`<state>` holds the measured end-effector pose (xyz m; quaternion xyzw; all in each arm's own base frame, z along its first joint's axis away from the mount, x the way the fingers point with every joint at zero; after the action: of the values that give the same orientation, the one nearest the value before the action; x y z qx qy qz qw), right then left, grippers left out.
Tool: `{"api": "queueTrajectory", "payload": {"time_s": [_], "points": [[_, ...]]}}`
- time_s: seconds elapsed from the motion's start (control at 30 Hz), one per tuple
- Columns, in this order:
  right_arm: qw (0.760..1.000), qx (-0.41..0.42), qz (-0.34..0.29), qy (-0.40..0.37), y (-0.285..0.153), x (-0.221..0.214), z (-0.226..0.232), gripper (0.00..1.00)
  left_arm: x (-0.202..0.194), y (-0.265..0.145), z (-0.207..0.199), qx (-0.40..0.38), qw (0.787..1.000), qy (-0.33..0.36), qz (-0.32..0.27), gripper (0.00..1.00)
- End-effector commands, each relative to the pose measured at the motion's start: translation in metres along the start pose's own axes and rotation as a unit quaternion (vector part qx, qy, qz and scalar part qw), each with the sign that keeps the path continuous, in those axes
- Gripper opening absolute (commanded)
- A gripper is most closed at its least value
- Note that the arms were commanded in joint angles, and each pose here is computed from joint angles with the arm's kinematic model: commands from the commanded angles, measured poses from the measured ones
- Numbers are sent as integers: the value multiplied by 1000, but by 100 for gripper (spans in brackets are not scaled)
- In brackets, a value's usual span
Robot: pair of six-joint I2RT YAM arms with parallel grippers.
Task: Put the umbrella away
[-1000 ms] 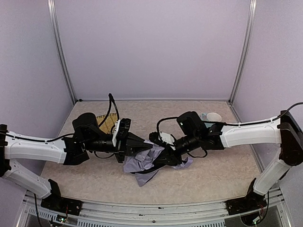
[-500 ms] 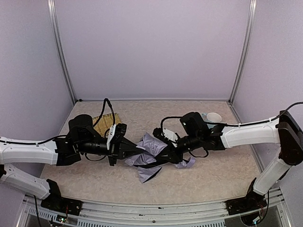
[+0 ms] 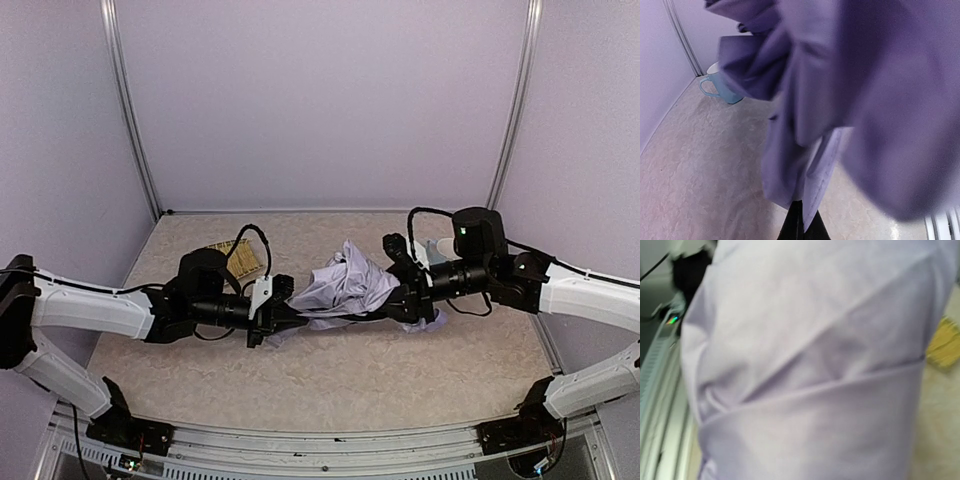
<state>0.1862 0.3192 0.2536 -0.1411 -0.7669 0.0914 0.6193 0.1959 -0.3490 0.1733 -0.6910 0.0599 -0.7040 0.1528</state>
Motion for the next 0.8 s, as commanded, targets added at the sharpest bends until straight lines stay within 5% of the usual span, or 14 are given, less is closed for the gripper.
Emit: {"api": "queueTrajectory", "payload": {"time_s": [0.0,0.23,0.57,0.77], "points": [[991,80,-61,-86,-10,52,40,10,-7,20,27,15,999,26,24,0],[979,145,-26,-141,16,48,86,8,-20,58,74,51,996,57,55,0],[957,231,142,-105,67,-57,140,4,-10,69,139,172,979,107,27,0],[935,279,219,-17,83,-119,163,2,-22,70,156,207,969,126,47,0]]}}
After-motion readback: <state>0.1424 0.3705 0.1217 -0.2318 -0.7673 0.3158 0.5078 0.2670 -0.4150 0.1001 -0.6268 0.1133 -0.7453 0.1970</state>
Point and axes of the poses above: each gripper's point midway between its finger pads, its own y axis out along the fingers, its own z axis along the line the jaws close on, x = y × z, the point moved 1 cm from there along -y, back along the fingers, and after that the axes turned 9 degrees about -y, right-handed, at the moved point
